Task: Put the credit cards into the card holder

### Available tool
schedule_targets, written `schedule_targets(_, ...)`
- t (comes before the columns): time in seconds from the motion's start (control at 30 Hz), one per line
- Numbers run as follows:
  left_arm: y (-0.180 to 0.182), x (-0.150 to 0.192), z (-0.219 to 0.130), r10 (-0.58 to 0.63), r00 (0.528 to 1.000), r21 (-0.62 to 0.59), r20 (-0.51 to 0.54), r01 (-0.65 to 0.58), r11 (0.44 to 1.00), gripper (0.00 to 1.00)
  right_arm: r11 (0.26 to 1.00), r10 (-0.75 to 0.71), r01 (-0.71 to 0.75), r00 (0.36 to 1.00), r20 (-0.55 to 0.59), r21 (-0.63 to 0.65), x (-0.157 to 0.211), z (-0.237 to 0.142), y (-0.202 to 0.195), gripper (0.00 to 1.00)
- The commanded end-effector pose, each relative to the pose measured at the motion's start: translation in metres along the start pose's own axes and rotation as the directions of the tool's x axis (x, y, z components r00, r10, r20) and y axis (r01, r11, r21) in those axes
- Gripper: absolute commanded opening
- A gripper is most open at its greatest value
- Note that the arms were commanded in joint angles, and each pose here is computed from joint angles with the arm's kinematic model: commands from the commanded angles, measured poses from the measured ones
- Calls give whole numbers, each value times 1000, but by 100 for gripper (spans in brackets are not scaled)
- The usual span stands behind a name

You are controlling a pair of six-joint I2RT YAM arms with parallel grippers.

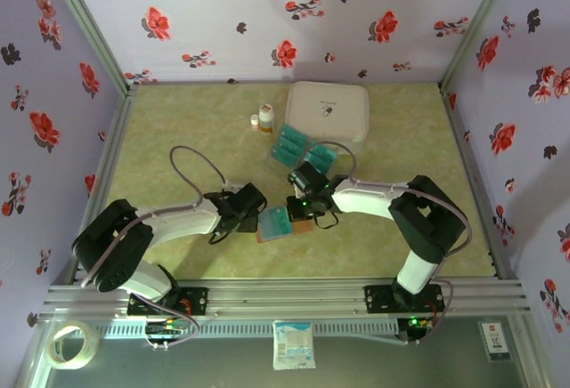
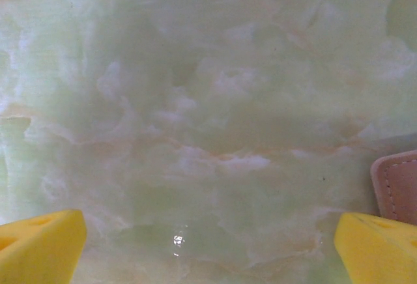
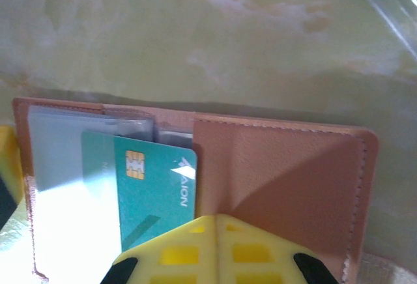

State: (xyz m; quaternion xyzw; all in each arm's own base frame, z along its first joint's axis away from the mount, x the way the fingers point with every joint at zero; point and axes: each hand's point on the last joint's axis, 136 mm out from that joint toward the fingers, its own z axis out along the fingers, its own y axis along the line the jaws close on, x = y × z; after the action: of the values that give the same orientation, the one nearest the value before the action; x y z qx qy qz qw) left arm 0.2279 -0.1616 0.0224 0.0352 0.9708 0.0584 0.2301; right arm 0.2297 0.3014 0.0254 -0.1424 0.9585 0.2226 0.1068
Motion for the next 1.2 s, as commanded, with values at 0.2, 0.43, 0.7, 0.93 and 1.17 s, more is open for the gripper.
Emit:
schedule_targets(0.2, -4, 0, 11, 10, 1000, 2, -4, -10, 1000, 100, 999, -26, 25, 1000, -12, -41, -1, 10, 25, 0)
schedule_targets(0.43, -6, 2, 12, 6, 1000, 10, -5, -6, 1000, 100, 997, -33, 31, 999, -18, -71, 1, 16, 40, 0)
schedule_targets(0.7, -3, 1, 8, 1, 1000, 11, 4, -1, 1000, 100, 994, -43, 43, 999, 2, -103, -2, 7, 55, 0)
schedule_targets(0.93, 11, -2, -2, -33, 999, -1, 27, 33, 999, 100, 997, -51, 54, 997, 51, -64, -6, -13, 48, 0)
schedule_targets(1.17, 19, -1, -4, -47, 999, -13, 28, 47, 999, 100, 999, -44, 45, 998, 51, -28, -6, -11, 37, 0)
